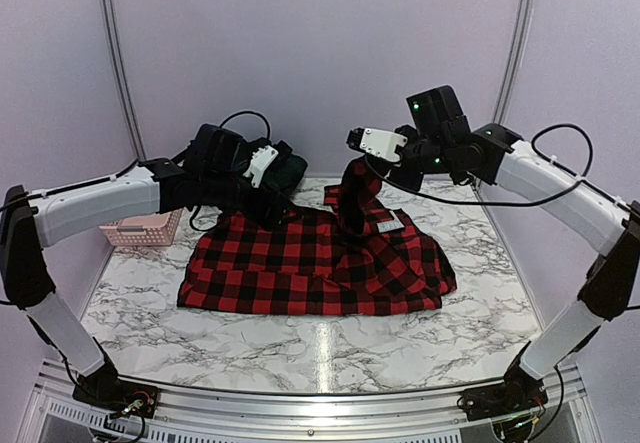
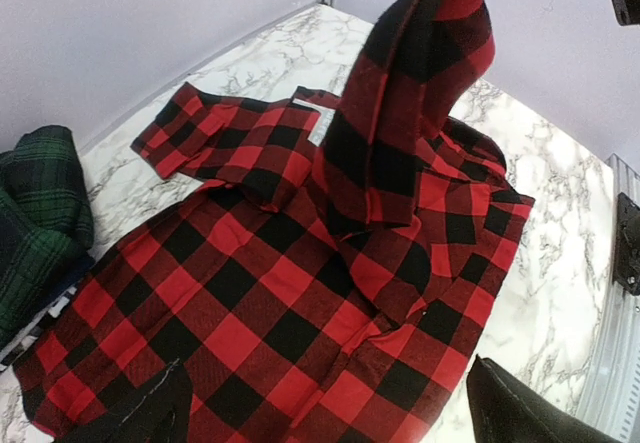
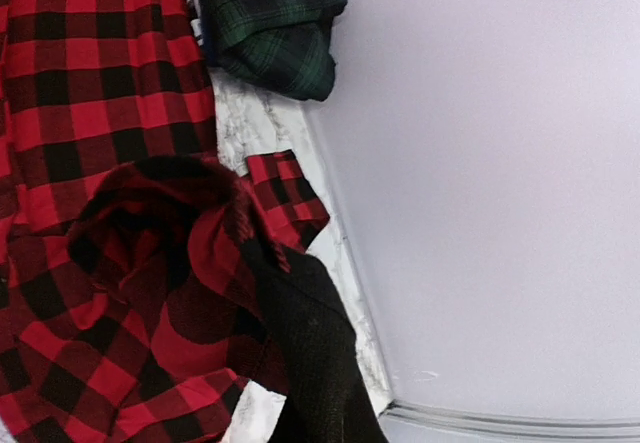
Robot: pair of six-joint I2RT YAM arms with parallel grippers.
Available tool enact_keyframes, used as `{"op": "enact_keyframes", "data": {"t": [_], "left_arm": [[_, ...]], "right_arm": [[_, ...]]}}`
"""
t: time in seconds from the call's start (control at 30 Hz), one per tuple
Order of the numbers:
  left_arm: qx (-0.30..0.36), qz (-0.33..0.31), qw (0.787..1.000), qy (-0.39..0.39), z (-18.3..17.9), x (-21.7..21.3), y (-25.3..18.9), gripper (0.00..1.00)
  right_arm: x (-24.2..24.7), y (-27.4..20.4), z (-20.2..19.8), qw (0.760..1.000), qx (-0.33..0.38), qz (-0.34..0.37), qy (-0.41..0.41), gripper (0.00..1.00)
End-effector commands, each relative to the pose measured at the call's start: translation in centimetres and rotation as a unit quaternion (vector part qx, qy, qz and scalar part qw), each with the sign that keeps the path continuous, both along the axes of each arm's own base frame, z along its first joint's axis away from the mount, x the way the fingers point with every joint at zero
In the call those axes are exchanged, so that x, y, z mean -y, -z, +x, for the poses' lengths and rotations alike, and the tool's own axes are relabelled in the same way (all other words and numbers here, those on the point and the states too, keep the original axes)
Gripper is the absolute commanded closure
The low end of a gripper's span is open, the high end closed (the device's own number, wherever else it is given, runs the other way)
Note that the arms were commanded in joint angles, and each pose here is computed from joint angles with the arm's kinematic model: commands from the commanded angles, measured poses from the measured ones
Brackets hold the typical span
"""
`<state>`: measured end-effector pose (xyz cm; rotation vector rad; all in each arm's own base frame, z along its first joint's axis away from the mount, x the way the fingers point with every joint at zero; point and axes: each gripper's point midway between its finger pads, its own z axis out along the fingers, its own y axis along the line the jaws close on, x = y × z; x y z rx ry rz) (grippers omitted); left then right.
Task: Fold and stack the mixed laundry pile
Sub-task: Pass from the right arm to the left
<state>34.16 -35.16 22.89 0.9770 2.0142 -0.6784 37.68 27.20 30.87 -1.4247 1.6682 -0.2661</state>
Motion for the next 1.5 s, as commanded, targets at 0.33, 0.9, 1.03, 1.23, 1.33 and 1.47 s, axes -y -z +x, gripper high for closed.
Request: {"op": "enact_keyframes", "data": {"t": [0.33, 0.9, 1.03, 1.23, 1.33, 1.47], "left_arm": [[0.074, -0.131, 0.988, 0.037, -3.1, 0.2, -6.8, 0.01], [0.147, -0.118, 0.950, 0.250, -7.8, 8.2, -7.5, 0.05], [0.137, -0.128, 0.940, 0.285, -9.1, 9.7, -7.3, 0.16], [0.113, -0.144, 0.936, 0.302, -9.7, 11.0, -7.1, 0.50], [0.099, -0.154, 0.932, 0.312, -10.0, 11.4, -7.4, 0.68], [0.093, -0.161, 0.931, 0.315, -10.3, 11.4, -8.0, 1.00]], "right_arm": [[-0.8, -7.2, -6.1, 0.940, 0.301, 0.056, -0.148, 1.00], [-5.1, -3.5, -14.4, 0.897, 0.255, 0.078, -0.352, 1.00], [-4.9, -2.7, -14.7, 0.897, 0.249, 0.076, -0.357, 1.00], [-5.2, -3.1, -15.0, 0.893, 0.253, 0.092, -0.361, 1.00], [-5.2, -3.4, -14.9, 0.894, 0.253, 0.102, -0.355, 1.00], [-4.8, -4.2, -14.4, 0.900, 0.258, 0.121, -0.329, 0.96]]}}
